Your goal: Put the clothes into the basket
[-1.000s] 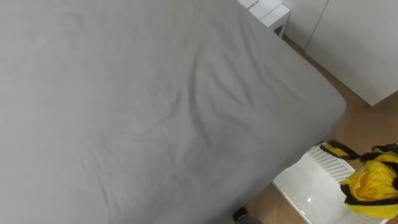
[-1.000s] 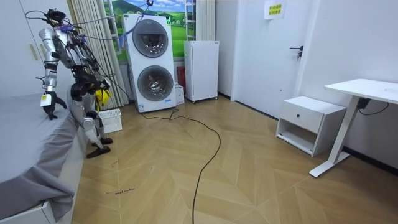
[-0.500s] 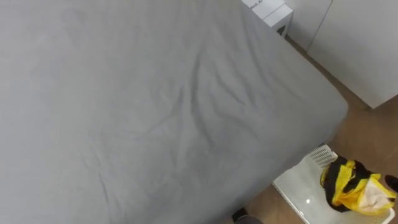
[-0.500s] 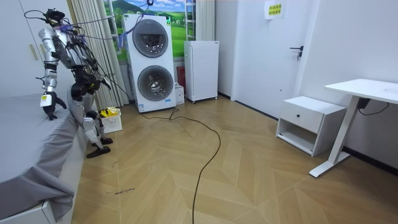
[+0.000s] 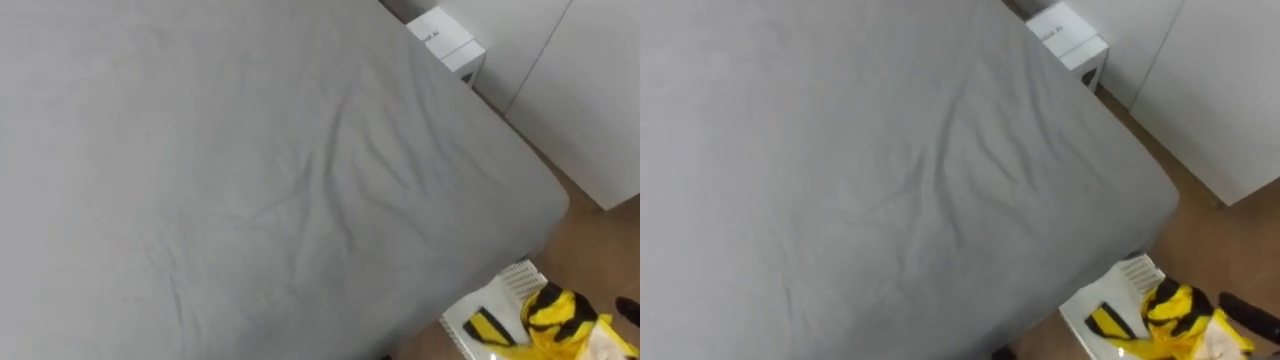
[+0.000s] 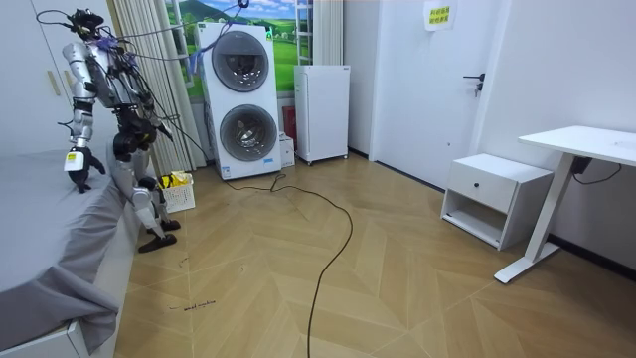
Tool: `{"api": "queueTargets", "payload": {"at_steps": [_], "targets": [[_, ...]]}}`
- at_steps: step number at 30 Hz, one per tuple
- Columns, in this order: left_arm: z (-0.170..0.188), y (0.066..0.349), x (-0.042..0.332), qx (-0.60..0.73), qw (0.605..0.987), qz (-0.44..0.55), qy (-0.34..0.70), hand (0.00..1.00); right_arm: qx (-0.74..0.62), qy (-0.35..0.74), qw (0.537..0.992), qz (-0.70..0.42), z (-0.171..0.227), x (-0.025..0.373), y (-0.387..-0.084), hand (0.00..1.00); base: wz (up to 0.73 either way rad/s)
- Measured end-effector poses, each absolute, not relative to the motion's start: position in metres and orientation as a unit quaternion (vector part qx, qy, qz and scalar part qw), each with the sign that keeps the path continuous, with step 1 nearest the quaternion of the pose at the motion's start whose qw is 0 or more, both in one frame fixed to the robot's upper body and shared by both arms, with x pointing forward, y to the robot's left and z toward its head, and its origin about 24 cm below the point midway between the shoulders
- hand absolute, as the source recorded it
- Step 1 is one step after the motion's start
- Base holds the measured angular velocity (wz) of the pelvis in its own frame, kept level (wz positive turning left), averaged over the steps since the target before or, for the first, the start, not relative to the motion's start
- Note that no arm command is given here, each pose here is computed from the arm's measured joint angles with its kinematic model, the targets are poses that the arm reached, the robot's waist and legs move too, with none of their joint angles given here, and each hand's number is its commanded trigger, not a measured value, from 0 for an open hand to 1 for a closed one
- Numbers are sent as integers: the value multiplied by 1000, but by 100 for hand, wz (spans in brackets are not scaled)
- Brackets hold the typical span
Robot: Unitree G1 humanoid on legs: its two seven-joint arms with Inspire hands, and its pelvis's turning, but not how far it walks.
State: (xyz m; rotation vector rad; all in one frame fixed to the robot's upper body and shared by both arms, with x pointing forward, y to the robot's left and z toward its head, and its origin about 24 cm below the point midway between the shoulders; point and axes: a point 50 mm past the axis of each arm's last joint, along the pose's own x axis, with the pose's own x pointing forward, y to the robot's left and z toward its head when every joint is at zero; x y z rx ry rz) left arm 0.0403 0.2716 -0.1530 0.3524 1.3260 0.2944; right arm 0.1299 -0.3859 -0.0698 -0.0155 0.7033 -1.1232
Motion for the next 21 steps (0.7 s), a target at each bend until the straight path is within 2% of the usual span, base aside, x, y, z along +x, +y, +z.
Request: {"api": "queueTargets", "payload": {"at_steps": [6,12,17,21], "targets": [[-148,279,40,172,772,149,594,0,12,366,775,-516,-91,104,-370,0,25],[-146,279,43,181,777,160,582,0,60,427,764,-480,-122,83,-330,0,34],[-149,270,47,182,781,164,574,0,61,482,780,-395,-142,79,-293,0,18],[-150,266,47,179,787,166,566,0,49,521,777,-348,-151,67,-277,0,20]]}}
